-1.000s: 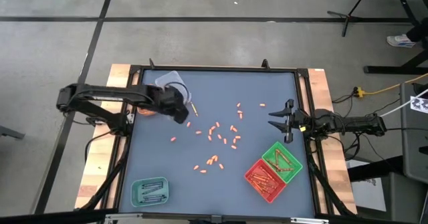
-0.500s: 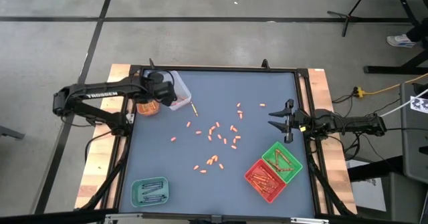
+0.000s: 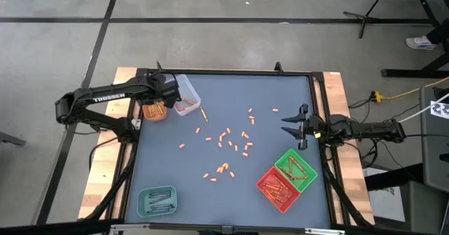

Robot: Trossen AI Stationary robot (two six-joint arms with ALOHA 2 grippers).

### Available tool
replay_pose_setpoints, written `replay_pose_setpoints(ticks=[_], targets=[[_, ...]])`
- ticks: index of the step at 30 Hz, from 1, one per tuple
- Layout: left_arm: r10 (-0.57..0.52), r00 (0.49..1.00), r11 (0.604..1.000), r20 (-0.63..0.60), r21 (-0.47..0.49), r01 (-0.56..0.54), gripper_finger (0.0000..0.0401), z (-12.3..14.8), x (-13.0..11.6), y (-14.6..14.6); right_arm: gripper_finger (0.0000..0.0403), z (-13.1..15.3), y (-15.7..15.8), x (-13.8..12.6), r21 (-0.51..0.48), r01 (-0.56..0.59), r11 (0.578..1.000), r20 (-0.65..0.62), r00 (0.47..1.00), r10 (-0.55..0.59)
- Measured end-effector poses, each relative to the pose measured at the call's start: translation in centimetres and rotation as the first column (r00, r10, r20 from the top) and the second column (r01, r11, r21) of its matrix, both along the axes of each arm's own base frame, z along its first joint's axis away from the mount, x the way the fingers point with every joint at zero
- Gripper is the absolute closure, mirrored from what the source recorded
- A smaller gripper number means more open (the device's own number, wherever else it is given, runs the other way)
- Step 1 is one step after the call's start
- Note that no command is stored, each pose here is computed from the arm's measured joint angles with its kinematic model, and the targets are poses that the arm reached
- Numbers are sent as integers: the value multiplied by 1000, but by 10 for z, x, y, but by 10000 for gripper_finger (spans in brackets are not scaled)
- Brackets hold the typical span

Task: Sort crayons
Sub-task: Put the yellow crayon into the orange bin

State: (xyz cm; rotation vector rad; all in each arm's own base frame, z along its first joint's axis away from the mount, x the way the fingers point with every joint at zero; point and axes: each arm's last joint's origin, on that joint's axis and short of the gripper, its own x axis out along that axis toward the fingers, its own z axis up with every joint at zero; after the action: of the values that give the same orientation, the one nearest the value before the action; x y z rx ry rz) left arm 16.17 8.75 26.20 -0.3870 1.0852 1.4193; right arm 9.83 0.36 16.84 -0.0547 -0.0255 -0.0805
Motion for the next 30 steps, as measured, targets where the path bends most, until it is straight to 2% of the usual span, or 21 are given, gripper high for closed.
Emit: replay_pose_setpoints(ticks=[7,13,17,23,27,30], targets=[[35,999,999,20,-13,-34,322,-4,-1,2,249,0,0,0,0,0,1000,0,1000,0],[69,973,991,221,-125,-42,301,-5,11,2,249,0,0,0,0,0,1000,0,1000,0],[36,930,985,367,-169,29,299,-3,25,0,249,0,0,0,0,0,1000,0,1000,0],[-60,840,987,540,-94,131,304,4,48,-9,249,0,0,0,0,0,1000,0,1000,0],[-115,782,981,612,-54,187,305,9,59,-18,249,0,0,0,0,0,1000,0,1000,0],[-64,735,985,675,-75,155,304,11,64,-26,249,0,0,0,0,0,1000,0,1000,0]])
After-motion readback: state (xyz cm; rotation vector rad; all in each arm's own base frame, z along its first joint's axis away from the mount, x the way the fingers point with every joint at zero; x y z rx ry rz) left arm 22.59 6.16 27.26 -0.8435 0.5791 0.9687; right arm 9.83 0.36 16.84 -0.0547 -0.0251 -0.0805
